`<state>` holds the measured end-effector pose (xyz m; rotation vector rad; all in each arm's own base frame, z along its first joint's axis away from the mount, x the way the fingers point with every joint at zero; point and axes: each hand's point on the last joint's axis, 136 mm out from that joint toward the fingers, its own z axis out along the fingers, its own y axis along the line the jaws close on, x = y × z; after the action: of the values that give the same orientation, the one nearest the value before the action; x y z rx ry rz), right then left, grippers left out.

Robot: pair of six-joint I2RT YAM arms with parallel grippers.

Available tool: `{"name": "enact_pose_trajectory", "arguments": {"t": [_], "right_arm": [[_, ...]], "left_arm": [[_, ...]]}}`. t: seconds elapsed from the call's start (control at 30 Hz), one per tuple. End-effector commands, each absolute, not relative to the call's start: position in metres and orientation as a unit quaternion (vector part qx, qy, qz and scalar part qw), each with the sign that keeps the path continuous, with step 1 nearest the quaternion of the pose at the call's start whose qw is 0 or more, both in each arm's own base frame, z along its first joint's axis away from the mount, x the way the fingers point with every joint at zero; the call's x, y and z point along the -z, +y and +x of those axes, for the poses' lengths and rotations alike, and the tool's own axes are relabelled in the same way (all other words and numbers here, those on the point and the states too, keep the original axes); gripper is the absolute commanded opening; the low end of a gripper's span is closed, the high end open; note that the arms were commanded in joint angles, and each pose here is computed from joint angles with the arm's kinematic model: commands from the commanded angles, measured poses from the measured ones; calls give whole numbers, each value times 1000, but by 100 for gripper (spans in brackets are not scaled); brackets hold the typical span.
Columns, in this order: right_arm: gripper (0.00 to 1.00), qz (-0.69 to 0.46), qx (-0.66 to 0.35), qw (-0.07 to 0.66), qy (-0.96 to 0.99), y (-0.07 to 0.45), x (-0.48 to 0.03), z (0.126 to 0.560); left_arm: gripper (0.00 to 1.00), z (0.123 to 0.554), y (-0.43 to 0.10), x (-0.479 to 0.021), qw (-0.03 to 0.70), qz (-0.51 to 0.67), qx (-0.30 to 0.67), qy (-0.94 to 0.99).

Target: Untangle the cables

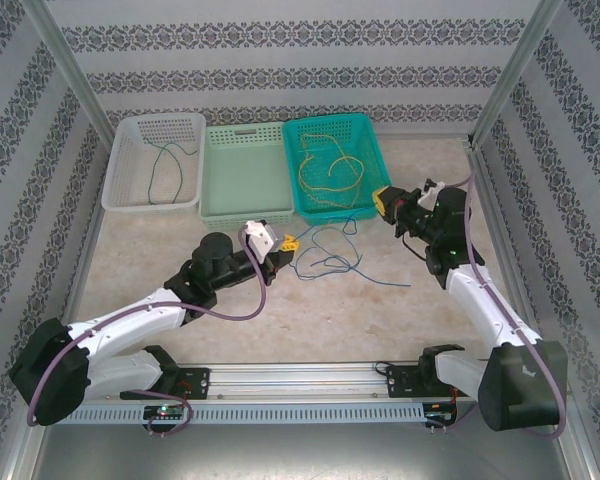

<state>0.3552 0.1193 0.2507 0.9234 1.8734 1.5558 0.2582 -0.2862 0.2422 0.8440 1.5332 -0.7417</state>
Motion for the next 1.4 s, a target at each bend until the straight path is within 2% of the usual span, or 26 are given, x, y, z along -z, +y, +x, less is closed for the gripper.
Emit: {"name": "enact_pose_trajectory", "arguments": {"t": [0.0,0.33,0.5,0.6,0.67,0.73,0.77,0.83,0.87,0.9,0.97,1.2,1.37], "right_arm": [[0,422,-563,254,663,94,-231,369],[0,445,-575,268,632,82,-245,379],[0,425,-581,264,641,88,-253,379],[0,383,-579,294,657,90,-267,378],[0,345,-574,324,668,92,-282,375],[0,298,-568,368,673,92,-305,370],[0,275,-562,390,675,92,-318,367],[0,216,-540,442,683,95,-345,358],[0,178,-526,474,683,99,-361,350],[0,155,-518,495,680,101,-371,345],[0,110,-496,543,668,108,-393,330],[0,-16,-424,634,647,144,-421,289],[0,-83,-370,680,628,169,-428,269]], "left_arm": [[6,248,-288,-268,605,356,342,625],[14,237,-304,-246,564,413,333,633],[19,221,-326,-228,522,488,306,629],[20,224,-329,-228,511,491,293,642],[22,229,-324,-243,544,462,293,637],[50,238,-315,-268,584,404,299,637],[57,244,-311,-281,593,365,311,647],[63,247,-310,-298,586,316,346,661],[72,251,-311,-306,575,282,367,674],[77,254,-313,-312,561,253,389,686],[77,255,-323,-323,531,216,442,690],[86,288,-340,-342,437,30,611,659],[86,307,-357,-348,349,-37,722,596]]}}
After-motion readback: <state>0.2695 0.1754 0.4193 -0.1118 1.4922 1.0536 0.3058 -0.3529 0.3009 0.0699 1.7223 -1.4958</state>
